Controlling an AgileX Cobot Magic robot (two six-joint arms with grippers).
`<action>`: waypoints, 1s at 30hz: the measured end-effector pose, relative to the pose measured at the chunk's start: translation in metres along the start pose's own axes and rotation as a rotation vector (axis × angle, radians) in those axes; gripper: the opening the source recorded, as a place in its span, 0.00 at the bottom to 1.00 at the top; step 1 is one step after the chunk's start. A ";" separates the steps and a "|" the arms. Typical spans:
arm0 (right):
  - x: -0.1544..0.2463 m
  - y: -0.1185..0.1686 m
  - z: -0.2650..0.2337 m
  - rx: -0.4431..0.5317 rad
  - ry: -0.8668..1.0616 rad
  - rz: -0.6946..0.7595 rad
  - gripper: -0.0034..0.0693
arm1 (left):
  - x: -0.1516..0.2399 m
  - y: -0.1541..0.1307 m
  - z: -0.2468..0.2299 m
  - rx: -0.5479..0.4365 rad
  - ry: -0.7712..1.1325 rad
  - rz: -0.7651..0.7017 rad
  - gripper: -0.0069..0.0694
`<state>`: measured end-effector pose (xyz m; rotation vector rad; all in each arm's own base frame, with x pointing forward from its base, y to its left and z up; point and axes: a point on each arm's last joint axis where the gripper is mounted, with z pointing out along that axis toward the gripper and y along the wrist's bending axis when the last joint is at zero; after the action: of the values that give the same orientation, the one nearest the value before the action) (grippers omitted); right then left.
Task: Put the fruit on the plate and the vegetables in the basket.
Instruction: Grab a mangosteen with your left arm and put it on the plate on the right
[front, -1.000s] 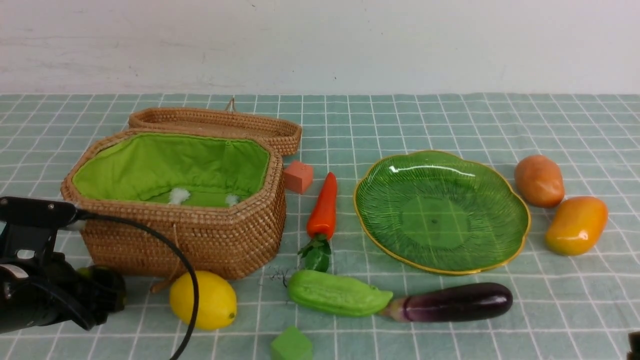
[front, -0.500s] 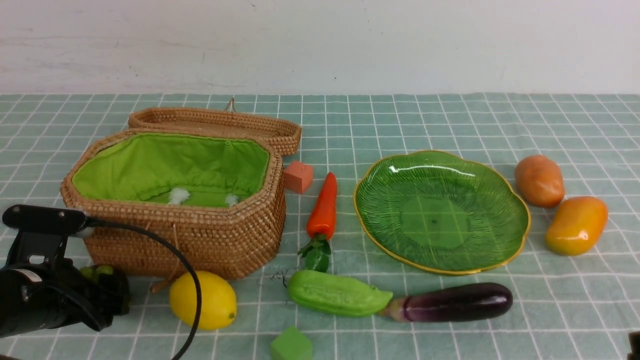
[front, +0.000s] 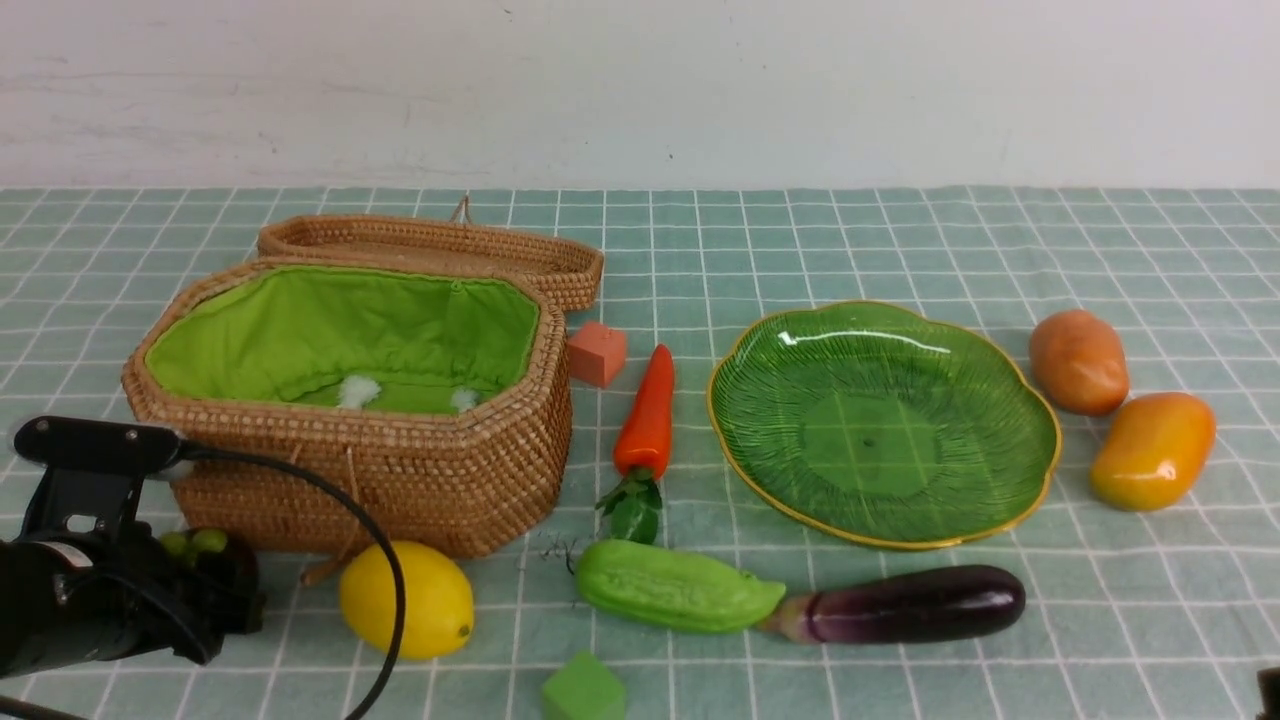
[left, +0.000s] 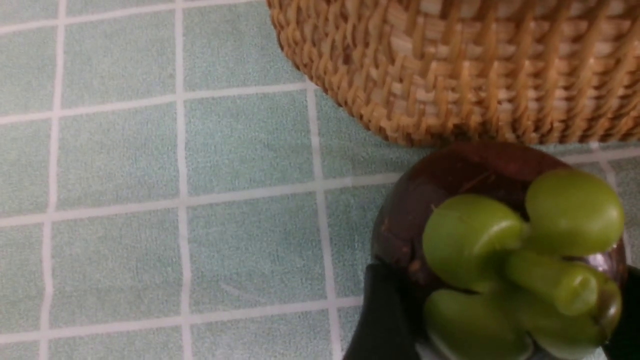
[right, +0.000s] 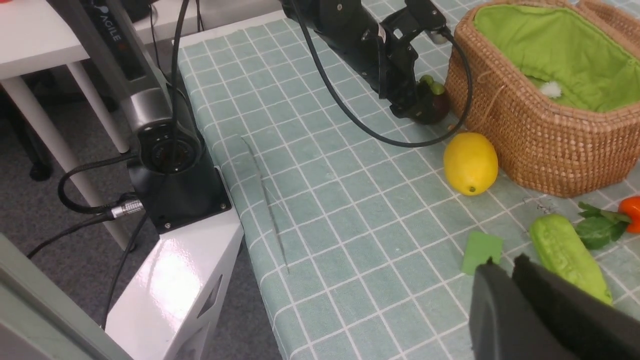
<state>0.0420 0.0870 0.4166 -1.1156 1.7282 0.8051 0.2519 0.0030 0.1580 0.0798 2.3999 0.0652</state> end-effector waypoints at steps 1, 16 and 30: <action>0.000 0.001 0.000 -0.006 -0.004 0.005 0.12 | 0.000 0.000 0.000 0.002 0.005 0.000 0.74; -0.003 0.003 0.000 -0.029 -0.027 0.026 0.12 | -0.004 -0.009 -0.078 0.126 0.016 0.014 0.74; -0.016 -0.018 -0.003 0.191 -0.185 0.071 0.14 | -0.063 -0.014 -0.164 0.239 -0.066 0.087 0.74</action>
<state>0.0604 0.0829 0.4317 -0.8304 1.6576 0.7443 0.1869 -0.0194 0.3207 0.2924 2.3277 -0.1813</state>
